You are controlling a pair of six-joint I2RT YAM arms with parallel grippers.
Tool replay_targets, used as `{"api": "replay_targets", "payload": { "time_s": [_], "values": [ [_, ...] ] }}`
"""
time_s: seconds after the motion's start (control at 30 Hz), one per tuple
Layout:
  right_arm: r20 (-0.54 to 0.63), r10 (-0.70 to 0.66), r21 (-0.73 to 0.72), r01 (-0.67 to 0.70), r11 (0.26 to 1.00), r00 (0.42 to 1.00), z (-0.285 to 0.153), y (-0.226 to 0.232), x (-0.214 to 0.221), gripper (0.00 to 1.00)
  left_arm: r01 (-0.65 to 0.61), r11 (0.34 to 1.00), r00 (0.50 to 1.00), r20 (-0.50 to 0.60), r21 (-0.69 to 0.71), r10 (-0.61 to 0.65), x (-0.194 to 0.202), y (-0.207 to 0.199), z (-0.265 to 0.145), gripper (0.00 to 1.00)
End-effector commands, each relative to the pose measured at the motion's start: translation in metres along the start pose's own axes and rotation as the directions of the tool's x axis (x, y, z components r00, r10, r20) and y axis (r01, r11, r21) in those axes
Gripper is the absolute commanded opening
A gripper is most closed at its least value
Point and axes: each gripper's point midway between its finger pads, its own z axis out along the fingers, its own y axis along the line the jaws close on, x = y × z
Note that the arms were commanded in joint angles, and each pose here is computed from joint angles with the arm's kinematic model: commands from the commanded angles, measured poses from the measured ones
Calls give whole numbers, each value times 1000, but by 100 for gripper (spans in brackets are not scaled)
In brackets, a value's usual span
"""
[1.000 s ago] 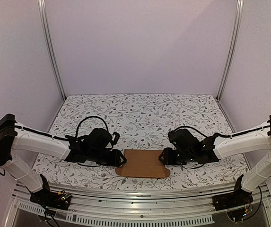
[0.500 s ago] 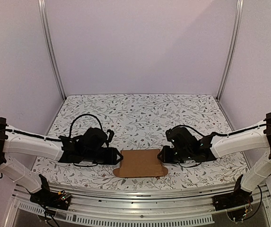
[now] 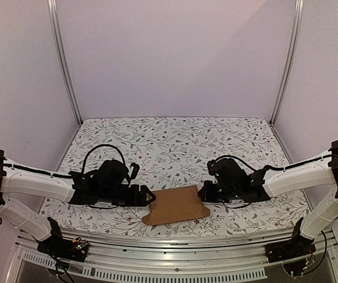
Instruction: Fold the paper box
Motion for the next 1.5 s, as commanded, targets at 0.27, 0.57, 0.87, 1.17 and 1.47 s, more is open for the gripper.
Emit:
{"api": "replay_targets", "payload": {
  "time_s": [0.27,0.57,0.87,1.17,1.47],
  "values": [
    [-49,4,147,3,989,999,2,-52,26,0,105,983,993,-73,150,-95,19,-3,15,86],
    [-48,9,172,-1,985,999,-2,-64,32,0,164,961,986,-77,224,-151,15,-11,21,86],
    [-41,9,181,-2,983,999,-6,-70,33,0,250,918,968,-100,308,-230,14,-17,29,85],
    [-35,6,184,1,983,999,-7,-71,33,0,292,886,956,-114,361,-269,7,-23,32,77],
    [-36,-2,180,8,984,999,-8,-70,32,0,321,851,947,-122,415,-298,0,-29,31,66]
  ]
}}
